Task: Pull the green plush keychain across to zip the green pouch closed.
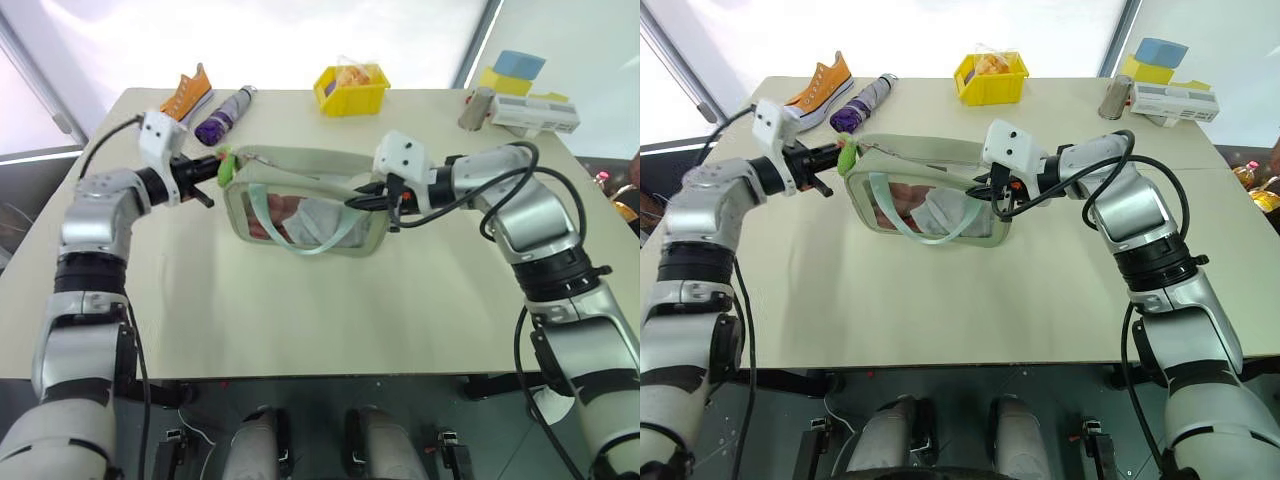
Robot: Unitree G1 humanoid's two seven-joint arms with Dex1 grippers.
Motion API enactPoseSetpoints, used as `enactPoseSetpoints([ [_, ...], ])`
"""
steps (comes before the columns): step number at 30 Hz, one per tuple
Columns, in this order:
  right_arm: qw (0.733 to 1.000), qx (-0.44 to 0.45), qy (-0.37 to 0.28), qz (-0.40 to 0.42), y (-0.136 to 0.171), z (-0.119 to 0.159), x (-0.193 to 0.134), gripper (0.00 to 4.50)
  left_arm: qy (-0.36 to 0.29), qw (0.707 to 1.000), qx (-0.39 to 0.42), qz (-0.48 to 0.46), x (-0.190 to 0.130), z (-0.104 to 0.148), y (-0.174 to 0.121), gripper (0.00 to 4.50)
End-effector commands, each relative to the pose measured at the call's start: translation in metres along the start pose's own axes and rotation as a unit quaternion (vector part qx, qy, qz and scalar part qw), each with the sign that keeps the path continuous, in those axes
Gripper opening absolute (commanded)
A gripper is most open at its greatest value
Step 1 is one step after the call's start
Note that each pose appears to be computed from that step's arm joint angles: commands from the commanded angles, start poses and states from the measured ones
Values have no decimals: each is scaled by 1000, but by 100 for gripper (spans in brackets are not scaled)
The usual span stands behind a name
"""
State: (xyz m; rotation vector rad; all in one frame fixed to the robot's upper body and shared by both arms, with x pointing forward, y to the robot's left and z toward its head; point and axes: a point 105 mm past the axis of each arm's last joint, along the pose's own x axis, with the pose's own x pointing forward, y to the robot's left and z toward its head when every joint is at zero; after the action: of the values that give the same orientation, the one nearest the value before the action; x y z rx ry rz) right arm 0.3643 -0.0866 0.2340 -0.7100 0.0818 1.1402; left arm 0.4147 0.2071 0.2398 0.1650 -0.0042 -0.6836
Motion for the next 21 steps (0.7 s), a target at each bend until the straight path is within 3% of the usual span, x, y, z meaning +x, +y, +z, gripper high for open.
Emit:
enactPoseSetpoints([
  [1,1000,-16,-14,-19,-6,9,-3,0,-65,996,23,-58,-9,58,-15,3],
  [4,999,-18,-16,-25,-9,10,0,0,-62,991,51,-105,3,70,-37,3],
  [10,999,-17,-22,-24,-7,11,7,0,-22,988,109,-105,36,48,-53,3],
  [13,999,-16,-25,-25,-6,12,8,0,-31,986,124,-103,41,51,-52,105],
  [19,999,-13,-23,-30,-7,8,7,0,-35,984,154,-79,22,73,-35,411],
  [20,999,-13,-23,-31,-8,8,7,0,-31,984,159,-78,14,76,-32,445],
  [21,999,-13,-22,-32,-8,7,7,0,-27,983,162,-80,7,77,-31,445],
])
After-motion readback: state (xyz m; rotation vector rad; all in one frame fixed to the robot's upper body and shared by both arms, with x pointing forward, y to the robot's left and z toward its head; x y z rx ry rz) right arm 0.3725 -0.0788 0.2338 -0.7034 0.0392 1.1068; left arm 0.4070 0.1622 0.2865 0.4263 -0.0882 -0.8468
